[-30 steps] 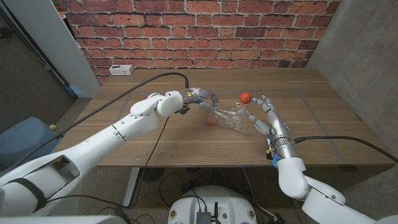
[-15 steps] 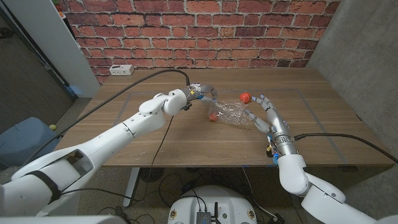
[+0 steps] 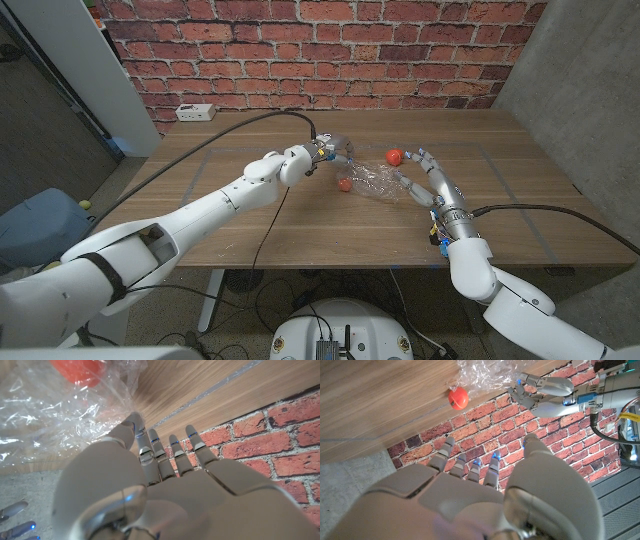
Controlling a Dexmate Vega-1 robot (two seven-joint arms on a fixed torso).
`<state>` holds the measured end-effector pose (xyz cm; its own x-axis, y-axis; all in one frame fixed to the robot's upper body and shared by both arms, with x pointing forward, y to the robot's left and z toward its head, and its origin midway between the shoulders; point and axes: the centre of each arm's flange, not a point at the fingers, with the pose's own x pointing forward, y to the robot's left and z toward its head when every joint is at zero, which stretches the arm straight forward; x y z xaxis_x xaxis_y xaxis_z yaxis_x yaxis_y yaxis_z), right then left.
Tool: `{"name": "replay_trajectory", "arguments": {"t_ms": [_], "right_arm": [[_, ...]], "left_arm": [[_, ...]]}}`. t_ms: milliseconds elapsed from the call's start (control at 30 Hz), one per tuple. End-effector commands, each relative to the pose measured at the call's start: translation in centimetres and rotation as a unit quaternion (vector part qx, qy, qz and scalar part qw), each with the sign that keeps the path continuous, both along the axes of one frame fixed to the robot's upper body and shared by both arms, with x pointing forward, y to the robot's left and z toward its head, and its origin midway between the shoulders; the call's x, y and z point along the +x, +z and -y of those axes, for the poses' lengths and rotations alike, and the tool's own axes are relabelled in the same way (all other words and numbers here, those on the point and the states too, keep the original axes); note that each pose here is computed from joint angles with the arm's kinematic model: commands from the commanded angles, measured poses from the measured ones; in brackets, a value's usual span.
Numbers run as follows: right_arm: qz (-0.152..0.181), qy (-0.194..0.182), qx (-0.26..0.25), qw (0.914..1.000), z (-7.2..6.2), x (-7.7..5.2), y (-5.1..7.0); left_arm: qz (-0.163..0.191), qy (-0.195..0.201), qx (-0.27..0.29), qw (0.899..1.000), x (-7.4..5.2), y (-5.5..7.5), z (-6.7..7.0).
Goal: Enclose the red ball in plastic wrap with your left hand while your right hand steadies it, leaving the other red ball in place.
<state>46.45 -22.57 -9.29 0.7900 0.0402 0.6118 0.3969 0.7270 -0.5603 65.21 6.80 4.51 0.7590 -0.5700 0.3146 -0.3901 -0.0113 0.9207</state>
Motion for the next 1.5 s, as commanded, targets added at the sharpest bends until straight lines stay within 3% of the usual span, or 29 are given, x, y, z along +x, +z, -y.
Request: {"name": "replay_trajectory", "arguments": {"t_ms": [33,533,800,1200,1500], "right_arm": [[-0.011,0.001,-0.003,0.9999,0.4,0.6,0.7],[-0.018,0.007,-0.007,0.9998,0.6,0.9,0.9],[-0.018,0.01,-0.011,0.9997,0.7,0.9,1.0],[-0.018,0.013,-0.016,0.9996,0.6,0.7,1.3],[-0.018,0.012,-0.014,0.9997,0.7,0.6,1.4]], "left_arm": [[0.041,0.011,0.039,0.998,1.9,-1.0,1.9],[0.166,0.038,0.038,0.985,1.3,-2.1,2.0],[0.222,0.095,0.043,0.97,1.2,-2.7,2.2],[0.182,0.165,0.044,0.968,2.6,-2.9,3.1],[0.189,0.19,0.101,0.958,3.9,-4.1,4.0]]}}
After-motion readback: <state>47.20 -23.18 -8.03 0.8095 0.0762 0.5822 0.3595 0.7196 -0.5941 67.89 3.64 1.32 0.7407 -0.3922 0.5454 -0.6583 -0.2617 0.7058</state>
